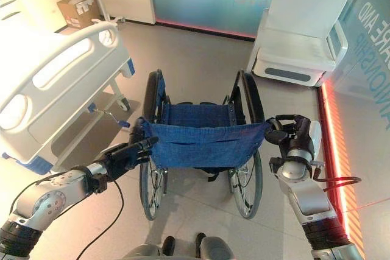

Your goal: Push the wheelchair next to the bed

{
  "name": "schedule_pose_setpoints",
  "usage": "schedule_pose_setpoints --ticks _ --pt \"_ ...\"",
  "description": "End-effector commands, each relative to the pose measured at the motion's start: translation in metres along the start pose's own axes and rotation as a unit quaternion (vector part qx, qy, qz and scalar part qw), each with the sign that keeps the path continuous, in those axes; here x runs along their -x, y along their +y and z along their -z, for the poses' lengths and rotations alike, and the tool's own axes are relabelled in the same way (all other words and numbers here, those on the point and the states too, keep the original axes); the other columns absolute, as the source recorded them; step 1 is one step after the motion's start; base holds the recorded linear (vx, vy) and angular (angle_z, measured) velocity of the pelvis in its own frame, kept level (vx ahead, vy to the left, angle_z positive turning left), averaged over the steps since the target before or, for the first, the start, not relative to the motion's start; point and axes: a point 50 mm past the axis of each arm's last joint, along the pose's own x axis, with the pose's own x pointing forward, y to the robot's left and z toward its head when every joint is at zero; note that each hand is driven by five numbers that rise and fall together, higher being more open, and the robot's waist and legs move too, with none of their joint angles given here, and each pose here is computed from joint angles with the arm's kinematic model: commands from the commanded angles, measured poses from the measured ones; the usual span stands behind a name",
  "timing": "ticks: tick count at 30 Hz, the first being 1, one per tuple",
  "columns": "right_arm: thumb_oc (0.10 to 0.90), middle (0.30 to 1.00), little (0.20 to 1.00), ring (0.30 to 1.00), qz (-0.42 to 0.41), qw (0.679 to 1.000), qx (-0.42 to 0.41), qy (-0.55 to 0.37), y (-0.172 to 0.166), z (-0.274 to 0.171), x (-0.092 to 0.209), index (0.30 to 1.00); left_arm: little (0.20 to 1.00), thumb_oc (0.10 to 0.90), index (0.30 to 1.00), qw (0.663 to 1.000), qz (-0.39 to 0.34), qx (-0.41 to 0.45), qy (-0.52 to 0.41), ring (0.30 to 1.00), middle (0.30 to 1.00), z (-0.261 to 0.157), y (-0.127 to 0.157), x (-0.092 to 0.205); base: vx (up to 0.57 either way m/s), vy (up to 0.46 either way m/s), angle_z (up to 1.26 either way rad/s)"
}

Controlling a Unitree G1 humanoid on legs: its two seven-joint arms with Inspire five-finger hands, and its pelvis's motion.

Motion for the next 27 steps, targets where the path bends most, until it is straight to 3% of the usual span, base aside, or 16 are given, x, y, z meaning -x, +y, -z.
schedule_pose_setpoints --ticks 1,27 --pt "0.4 0.3 0.3 0.3 -0.123 0.983 -0.131 0.027 0.052 0.008 0.033 0.3 0.3 0.4 0.3 0.992 0.064 0.05 -0.101 0.3 0.3 -0.026 -0.032 0.005 0.04 -0.001 -0.01" --pt "0.4 0.3 0.3 0.3 -0.128 0.983 -0.115 0.068 0.05 0.032 0.044 0.3 0.3 0.4 0.3 0.988 0.029 0.119 -0.096 0.3 0.3 -0.019 -0.029 0.005 0.08 -0.043 -0.01"
